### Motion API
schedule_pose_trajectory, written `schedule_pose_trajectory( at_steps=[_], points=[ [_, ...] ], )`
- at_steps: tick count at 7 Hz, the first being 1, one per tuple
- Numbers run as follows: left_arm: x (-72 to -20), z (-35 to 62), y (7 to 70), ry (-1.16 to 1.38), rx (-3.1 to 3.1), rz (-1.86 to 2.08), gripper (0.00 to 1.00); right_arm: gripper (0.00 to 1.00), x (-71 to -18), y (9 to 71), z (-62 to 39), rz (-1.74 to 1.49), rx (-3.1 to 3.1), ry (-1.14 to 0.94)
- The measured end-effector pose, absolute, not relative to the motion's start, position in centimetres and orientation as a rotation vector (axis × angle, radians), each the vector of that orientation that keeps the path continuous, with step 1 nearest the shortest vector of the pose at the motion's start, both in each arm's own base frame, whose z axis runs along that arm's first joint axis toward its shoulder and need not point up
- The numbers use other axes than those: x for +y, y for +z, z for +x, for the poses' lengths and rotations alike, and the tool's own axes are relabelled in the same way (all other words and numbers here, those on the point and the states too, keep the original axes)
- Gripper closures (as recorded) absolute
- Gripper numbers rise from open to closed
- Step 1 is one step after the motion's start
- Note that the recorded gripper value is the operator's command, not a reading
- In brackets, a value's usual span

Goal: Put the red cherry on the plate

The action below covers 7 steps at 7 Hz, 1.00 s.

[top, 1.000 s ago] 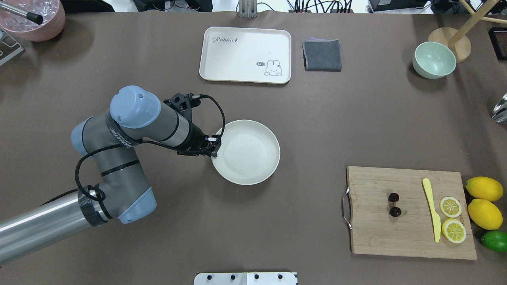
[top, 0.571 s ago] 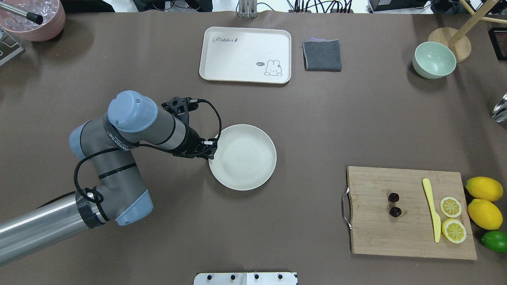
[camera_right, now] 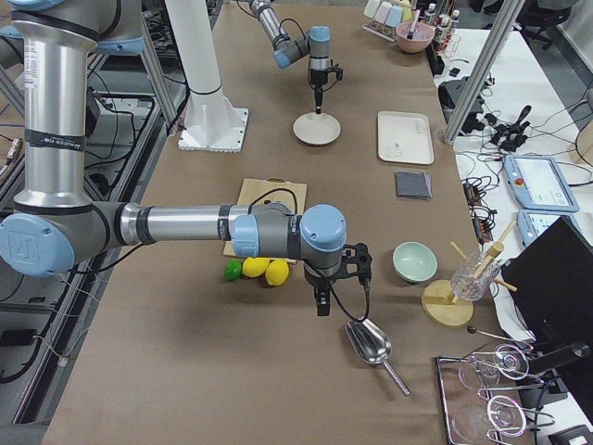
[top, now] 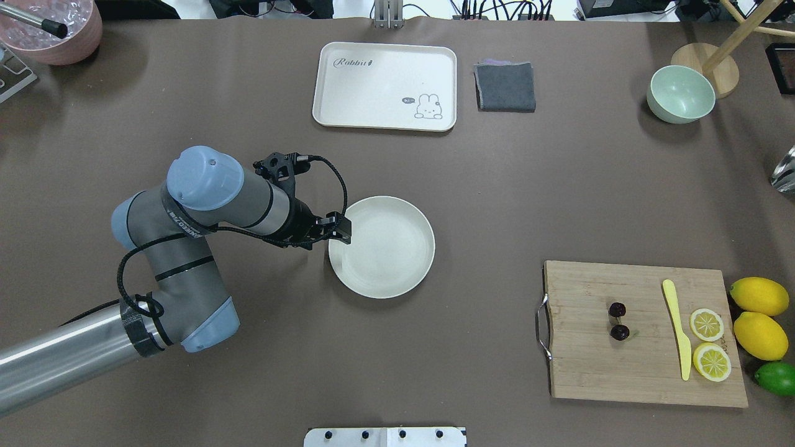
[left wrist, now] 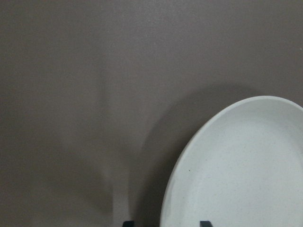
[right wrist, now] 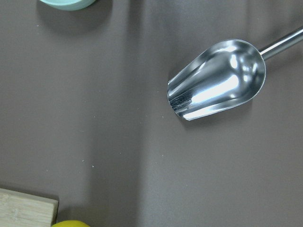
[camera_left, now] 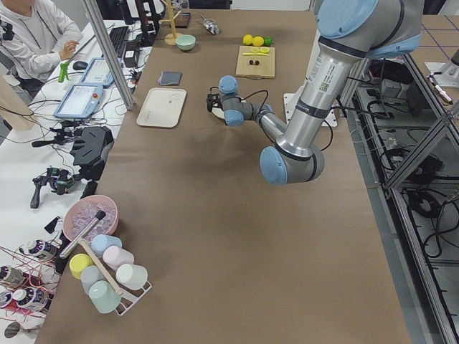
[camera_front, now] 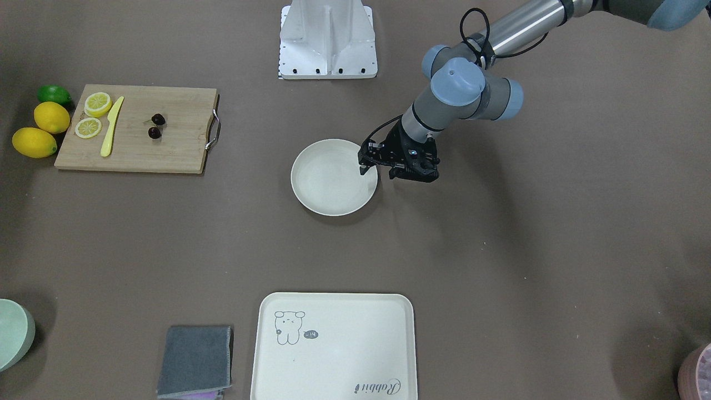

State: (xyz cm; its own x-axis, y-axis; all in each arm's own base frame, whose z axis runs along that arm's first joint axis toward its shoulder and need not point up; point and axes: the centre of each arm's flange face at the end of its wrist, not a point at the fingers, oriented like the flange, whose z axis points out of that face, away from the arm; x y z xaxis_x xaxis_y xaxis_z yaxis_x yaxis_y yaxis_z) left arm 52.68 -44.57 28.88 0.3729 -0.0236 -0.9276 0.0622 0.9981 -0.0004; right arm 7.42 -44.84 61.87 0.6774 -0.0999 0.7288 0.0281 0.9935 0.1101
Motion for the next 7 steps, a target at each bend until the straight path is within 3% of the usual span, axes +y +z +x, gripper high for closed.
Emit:
schedule_pose_trajectory(
  at_steps=[4,7],
  points=[
    [-53.3,35.5,30.7,-0.065,1.225,0.011,0.02,0.0,-45.9,58.0,7.3,0.112,-0.853,-0.072],
    [-56.2,18.7,42.1,-0.074,1.176,0.082,0.02,0.0,-43.0,54.8,7.2,0.067,-0.877,-0.043]
  ],
)
